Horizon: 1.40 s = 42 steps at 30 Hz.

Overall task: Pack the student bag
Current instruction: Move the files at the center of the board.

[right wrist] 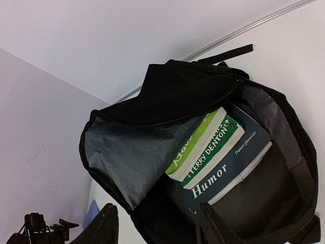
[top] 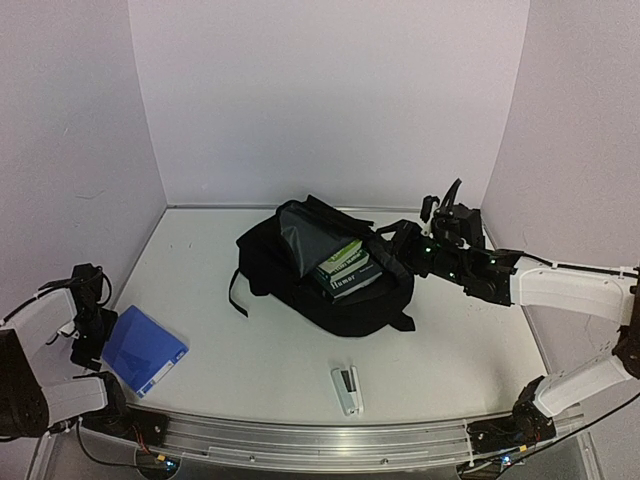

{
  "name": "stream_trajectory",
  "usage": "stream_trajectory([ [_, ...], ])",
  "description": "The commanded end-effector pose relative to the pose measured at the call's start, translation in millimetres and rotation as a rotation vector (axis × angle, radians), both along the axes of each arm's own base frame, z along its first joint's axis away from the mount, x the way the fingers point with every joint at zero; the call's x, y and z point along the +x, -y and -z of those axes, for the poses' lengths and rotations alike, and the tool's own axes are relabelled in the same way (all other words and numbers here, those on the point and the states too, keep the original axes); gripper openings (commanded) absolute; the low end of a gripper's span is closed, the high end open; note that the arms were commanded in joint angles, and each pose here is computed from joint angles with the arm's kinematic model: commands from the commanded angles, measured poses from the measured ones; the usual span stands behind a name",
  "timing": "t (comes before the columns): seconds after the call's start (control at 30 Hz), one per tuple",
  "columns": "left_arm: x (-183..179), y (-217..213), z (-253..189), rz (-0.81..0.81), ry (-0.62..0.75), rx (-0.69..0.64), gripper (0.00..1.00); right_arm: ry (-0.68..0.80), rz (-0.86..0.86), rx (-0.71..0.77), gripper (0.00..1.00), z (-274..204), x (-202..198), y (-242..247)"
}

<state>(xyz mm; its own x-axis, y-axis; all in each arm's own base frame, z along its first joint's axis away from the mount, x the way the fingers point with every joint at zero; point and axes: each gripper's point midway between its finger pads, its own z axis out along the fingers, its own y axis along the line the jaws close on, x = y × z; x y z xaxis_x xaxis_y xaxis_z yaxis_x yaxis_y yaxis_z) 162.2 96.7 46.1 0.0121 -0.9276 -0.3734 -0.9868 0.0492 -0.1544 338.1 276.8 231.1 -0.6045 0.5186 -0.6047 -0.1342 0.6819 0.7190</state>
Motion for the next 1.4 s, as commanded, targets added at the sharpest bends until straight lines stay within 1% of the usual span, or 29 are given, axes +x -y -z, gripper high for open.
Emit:
stream_trajectory([
  [0.0,-13,-5,4,-0.097,0.009,-0.004,1.00,0.012,0.001,0.024,0.52,-5,-1,-2],
  [0.13,-10,2,15,-0.135,0.073,-0.060,1.00,0.023,0.008,0.030,0.53,-10,-3,2],
  [0.2,-10,6,24,-0.149,0.081,-0.090,1.00,0.029,0.014,0.035,0.54,-13,-4,4],
  [0.3,-3,8,29,-0.123,0.099,-0.103,1.00,0.040,0.022,0.045,0.55,-18,-5,7],
  [0.43,17,10,27,-0.017,0.138,-0.107,0.99,0.048,0.032,0.047,0.56,-22,-5,10],
  [0.53,33,14,28,0.074,0.159,-0.128,0.92,0.046,0.030,0.046,0.57,-21,-4,8],
  [0.63,44,18,33,0.146,0.139,-0.152,0.85,0.040,0.015,0.045,0.57,-20,-2,3],
  [0.8,62,28,42,0.255,0.107,-0.214,0.76,0.031,0.005,0.043,0.57,-17,0,-1],
  [0.87,69,34,45,0.292,0.116,-0.249,0.73,0.032,0.006,0.044,0.57,-18,0,-1],
  [0.93,75,40,45,0.337,0.123,-0.255,0.69,0.031,0.007,0.045,0.57,-18,-1,0],
  [1.13,103,72,33,0.513,0.164,-0.251,0.65,0.030,-0.014,0.036,0.57,-16,-1,-4],
  [1.23,114,98,33,0.587,0.174,-0.291,0.64,0.023,-0.036,0.032,0.57,-14,-2,-9],
  [1.37,118,128,36,0.662,0.170,-0.339,0.63,0.013,-0.050,0.029,0.57,-9,-3,-11],
])
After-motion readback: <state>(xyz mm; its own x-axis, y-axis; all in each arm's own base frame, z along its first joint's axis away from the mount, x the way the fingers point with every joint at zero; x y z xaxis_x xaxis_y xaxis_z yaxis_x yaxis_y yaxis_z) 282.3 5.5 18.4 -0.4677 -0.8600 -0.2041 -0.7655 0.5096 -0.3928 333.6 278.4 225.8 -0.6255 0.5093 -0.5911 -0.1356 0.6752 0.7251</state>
